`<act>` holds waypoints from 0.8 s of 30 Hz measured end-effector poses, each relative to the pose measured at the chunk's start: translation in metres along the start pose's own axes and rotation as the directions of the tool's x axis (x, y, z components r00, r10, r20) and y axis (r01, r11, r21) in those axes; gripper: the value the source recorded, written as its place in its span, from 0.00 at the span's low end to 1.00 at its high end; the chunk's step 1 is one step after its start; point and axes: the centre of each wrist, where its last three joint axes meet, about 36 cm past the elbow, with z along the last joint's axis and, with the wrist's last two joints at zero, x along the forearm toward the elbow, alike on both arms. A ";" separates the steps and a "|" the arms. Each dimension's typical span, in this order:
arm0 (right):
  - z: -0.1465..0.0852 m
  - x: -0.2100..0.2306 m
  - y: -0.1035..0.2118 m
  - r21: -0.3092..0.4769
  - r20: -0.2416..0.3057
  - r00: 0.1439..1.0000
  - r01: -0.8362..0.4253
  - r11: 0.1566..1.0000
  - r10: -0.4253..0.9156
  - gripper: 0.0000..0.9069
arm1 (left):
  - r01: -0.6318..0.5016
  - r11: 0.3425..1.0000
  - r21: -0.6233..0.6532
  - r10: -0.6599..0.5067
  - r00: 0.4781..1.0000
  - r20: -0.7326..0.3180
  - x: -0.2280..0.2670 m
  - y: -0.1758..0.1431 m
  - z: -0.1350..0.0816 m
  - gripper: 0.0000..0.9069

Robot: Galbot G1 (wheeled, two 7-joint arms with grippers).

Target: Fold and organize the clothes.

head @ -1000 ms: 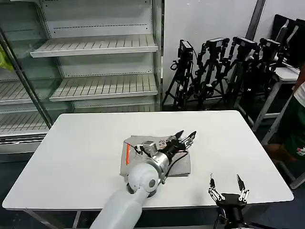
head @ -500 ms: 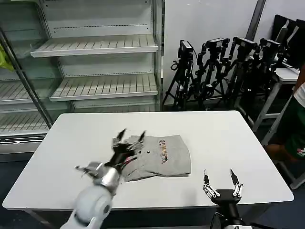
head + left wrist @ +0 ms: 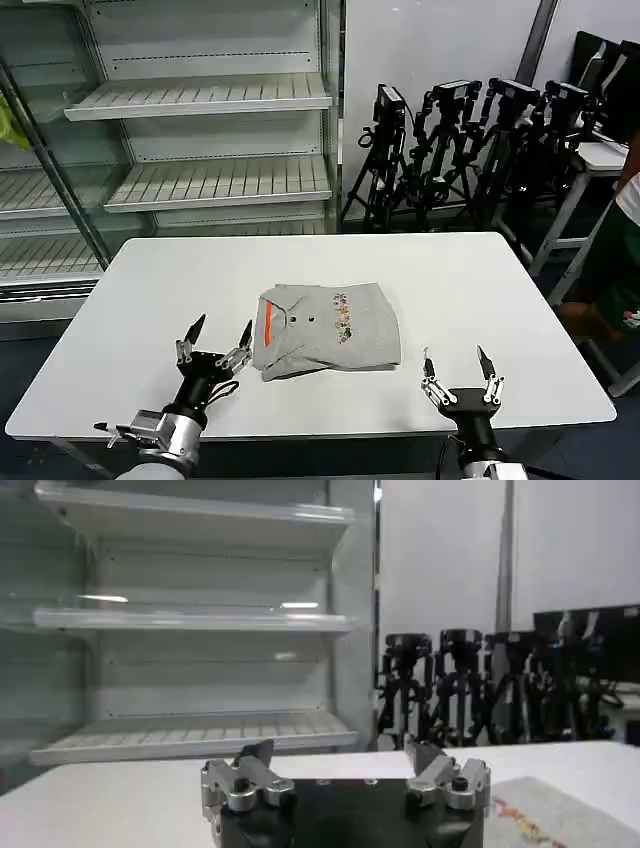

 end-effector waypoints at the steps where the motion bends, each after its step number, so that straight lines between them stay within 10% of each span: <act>1: 0.001 -0.001 0.001 -0.002 -0.001 1.000 -0.001 1.000 0.001 1.00 | 0.007 1.000 -0.007 -0.007 1.000 -0.003 0.002 0.001 0.001 1.00; 24: 0.002 -0.006 0.008 -0.003 -0.021 1.000 0.018 1.000 -0.018 1.00 | 0.075 0.994 -0.076 -0.077 0.997 -0.019 0.035 -0.003 0.010 1.00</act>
